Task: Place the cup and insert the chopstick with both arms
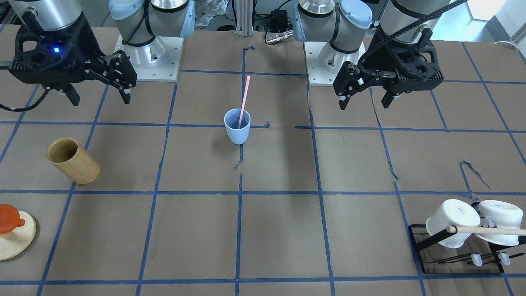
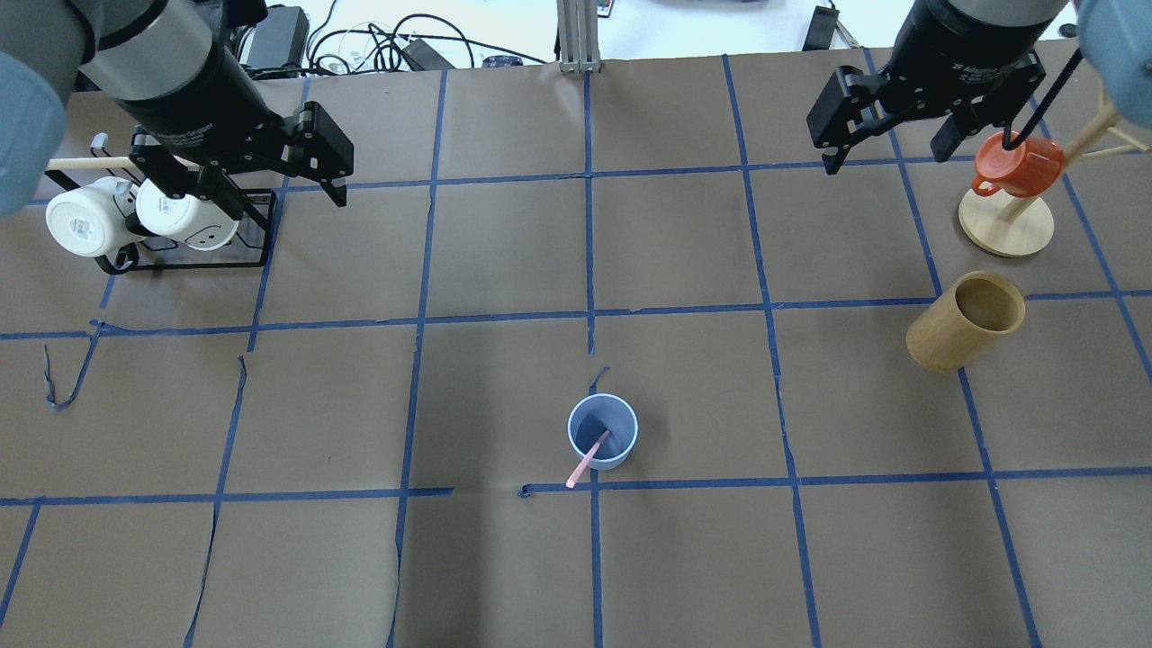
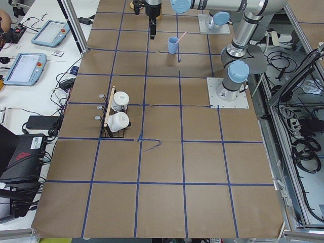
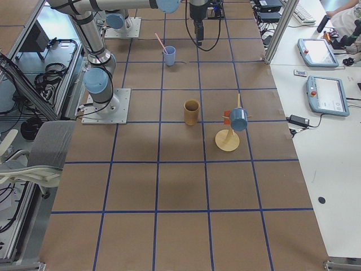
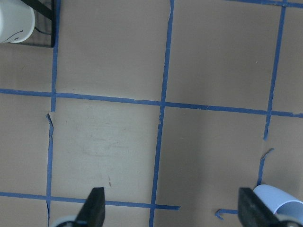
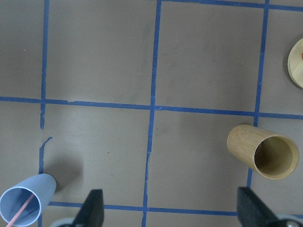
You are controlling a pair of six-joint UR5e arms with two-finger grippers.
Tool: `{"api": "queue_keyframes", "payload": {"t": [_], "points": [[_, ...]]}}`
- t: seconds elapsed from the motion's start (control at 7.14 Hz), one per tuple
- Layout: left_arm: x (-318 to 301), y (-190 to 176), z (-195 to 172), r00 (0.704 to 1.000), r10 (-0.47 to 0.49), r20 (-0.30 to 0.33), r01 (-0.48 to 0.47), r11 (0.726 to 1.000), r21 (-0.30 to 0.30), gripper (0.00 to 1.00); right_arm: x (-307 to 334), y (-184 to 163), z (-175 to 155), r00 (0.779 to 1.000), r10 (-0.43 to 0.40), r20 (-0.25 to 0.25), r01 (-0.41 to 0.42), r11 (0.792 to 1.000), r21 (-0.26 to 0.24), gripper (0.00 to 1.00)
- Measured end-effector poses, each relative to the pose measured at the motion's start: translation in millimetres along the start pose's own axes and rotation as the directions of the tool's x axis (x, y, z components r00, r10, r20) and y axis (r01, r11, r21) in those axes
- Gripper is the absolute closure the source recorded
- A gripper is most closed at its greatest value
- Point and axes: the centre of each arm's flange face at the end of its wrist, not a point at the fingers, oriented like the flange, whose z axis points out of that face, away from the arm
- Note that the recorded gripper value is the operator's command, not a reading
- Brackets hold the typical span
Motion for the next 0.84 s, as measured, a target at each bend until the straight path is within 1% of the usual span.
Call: {"api": "queue_keyframes", "payload": {"t": [0.56, 0.84], "points": [[0.1, 0.0, -0.1, 1.0, 0.001, -0.001, -0.001, 1.0, 0.0, 0.0, 0.1, -0.1, -0.3, 1.0, -0.001, 0.0, 0.001, 1.0, 0.001, 0.0], [0.1, 0.0, -0.2, 1.0, 0.0, -0.001, 0.0, 1.0, 0.0, 0.0, -1.0, 0.0, -0.3, 1.0, -0.003, 0.008, 0.003, 1.0, 0.002, 0.0]]}}
